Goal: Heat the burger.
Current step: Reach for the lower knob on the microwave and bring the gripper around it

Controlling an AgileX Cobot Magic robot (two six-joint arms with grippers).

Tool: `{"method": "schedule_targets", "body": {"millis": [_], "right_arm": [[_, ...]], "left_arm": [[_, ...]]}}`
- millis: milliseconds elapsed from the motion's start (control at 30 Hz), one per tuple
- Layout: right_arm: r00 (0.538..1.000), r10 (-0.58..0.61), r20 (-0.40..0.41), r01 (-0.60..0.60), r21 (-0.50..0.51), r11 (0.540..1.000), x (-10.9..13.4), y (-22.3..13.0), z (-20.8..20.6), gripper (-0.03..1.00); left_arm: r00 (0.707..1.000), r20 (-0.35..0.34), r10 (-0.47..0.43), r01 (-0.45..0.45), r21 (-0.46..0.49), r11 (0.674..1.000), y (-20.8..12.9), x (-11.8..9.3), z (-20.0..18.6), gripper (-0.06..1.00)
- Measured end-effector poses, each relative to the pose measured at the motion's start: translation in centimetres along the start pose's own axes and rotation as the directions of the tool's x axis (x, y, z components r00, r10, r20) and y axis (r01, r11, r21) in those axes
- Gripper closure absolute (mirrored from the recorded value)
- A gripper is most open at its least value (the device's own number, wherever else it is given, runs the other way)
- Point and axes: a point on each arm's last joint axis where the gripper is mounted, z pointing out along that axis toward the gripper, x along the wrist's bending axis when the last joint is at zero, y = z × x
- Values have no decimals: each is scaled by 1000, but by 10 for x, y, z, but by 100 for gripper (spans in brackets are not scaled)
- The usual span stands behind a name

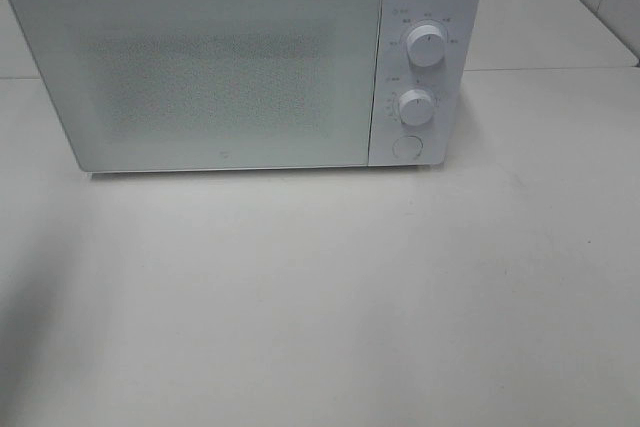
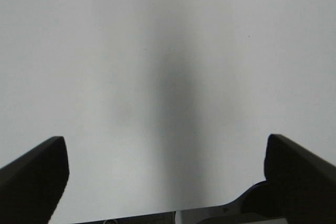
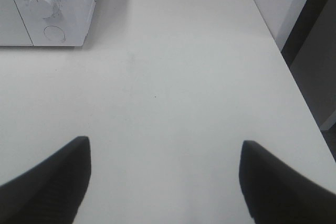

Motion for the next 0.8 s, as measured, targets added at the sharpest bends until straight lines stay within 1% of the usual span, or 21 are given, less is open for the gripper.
{"method": "schedule_targets", "body": {"millis": [33, 67, 167, 233, 267, 300, 367, 400, 433, 467, 533, 567, 600, 633, 667, 700, 733, 767, 800], "right_arm": [[1000, 0, 0, 0, 0, 1000, 0, 0, 0, 21], [1000, 0, 0, 0, 0, 1000, 0, 0, 0, 21], [1000, 0, 0, 0, 0, 1000, 0, 0, 0, 21], [1000, 0, 0, 0, 0, 1000, 0, 0, 0, 21], [1000, 0, 0, 0, 0, 1000, 0, 0, 0, 21], [1000, 0, 0, 0, 0, 1000, 0, 0, 0, 21], [1000, 0, 0, 0, 0, 1000, 0, 0, 0, 21], [1000, 0, 0, 0, 0, 1000, 0, 0, 0, 21], [1000, 0, 0, 0, 0, 1000, 0, 0, 0, 21], [1000, 0, 0, 0, 0, 1000, 0, 0, 0, 21], [1000, 0, 0, 0, 0, 1000, 0, 0, 0, 21], [1000, 0, 0, 0, 0, 1000, 0, 0, 0, 21], [1000, 0, 0, 0, 0, 1000, 0, 0, 0, 21], [1000, 0, 0, 0, 0, 1000, 0, 0, 0, 21], [1000, 0, 0, 0, 0, 1000, 0, 0, 0, 21], [1000, 0, 0, 0, 0, 1000, 0, 0, 0, 21], [1000, 0, 0, 0, 0, 1000, 0, 0, 0, 21], [1000, 0, 0, 0, 0, 1000, 0, 0, 0, 21], [1000, 0, 0, 0, 0, 1000, 0, 0, 0, 21]], "left_arm": [[1000, -3, 8, -8, -8, 1000, -6, -1, -2, 2], [1000, -14, 26, -26, -36, 999, -19, -2, -8, 2], [999, -19, 32, -33, -54, 998, -26, -2, -12, 2], [998, -40, 45, -49, -103, 993, -45, -4, -20, 2], [998, -40, 45, -49, -103, 993, -45, -4, -20, 2], [997, -54, 52, -59, -139, 988, -59, -4, -25, 2], [997, -60, 54, -63, -153, 986, -65, -5, -26, 2], [996, -68, 56, -68, -188, 980, -78, -6, -29, 2], [996, -69, 56, -69, -200, 977, -83, -6, -29, 2], [996, -69, 56, -69, -200, 977, -83, -6, -29, 2], [995, -79, 58, -76, -261, 962, -107, -9, -29, 2], [995, -79, 58, -76, -261, 962, -107, -9, -29, 2], [995, -80, 58, -78, -272, 959, -111, -9, -29, 2], [995, -85, 58, -81, -303, 950, -119, -10, -30, 2], [995, -85, 58, -81, -303, 950, -119, -10, -30, 2], [994, -87, 58, -83, -318, 945, -124, -10, -30, 2], [994, -93, 59, -88, -352, 932, -130, -11, -33, 2], [994, -93, 59, -88, -352, 932, -130, -11, -33, 2], [994, -96, 59, -91, -375, 923, -133, -11, -36, 2]]}}
